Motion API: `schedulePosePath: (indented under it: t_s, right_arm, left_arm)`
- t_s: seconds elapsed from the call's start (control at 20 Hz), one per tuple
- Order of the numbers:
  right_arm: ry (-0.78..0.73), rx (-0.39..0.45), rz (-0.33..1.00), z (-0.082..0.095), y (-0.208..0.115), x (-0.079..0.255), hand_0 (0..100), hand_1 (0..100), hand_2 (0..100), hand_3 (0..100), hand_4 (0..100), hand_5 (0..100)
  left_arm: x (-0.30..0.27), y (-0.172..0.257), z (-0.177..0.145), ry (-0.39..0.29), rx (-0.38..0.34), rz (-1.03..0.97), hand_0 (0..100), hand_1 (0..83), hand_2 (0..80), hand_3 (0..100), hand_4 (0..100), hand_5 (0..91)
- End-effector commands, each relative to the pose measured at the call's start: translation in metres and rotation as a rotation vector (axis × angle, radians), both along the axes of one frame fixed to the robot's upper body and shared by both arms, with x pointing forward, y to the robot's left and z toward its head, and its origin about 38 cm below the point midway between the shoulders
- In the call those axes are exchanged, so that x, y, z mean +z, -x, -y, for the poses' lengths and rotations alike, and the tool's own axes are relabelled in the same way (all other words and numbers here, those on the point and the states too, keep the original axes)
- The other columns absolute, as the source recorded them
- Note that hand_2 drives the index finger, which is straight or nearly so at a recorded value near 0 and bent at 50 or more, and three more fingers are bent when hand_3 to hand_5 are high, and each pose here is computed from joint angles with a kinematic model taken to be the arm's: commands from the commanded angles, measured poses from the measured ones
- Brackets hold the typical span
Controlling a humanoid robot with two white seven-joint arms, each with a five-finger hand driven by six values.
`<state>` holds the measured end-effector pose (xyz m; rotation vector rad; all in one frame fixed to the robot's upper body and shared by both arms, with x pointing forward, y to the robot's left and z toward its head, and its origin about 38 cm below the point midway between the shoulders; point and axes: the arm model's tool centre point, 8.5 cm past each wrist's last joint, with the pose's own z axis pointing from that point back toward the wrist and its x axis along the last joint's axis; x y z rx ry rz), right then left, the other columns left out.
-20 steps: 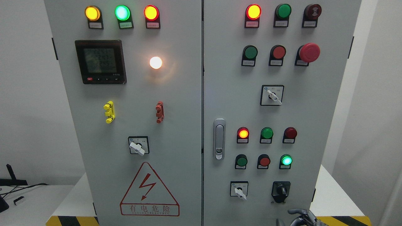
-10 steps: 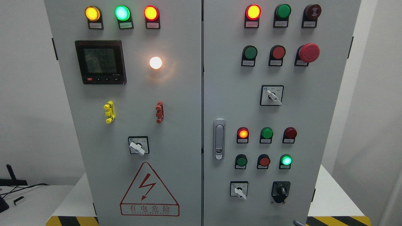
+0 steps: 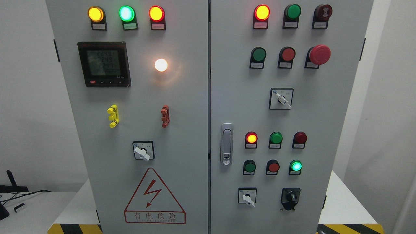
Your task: Trip black knob to open circuit
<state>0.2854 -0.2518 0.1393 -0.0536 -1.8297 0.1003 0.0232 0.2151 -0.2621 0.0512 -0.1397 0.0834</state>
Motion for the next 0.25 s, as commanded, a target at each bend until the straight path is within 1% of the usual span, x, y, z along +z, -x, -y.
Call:
schedulePosePath:
  t_s: [0.0,0.2]
  right_arm:
    - [0.014,0.026,0.031,0.0065,0.0052,0.0138,13,0,0,4,0,0]
    - [0.013,0.024,0.032,0.0067,0.0048,0.0141,12,0,0,4,0,0]
  left_arm:
    - [0.0,0.0001,0.0012,0.002,-0.031,-0.001,12,38.9,0.0,0,0,0.0]
    - [0.0,0.0001,0.0012,0.002,-0.031,-0.001,12,38.9,0.0,0,0,0.0]
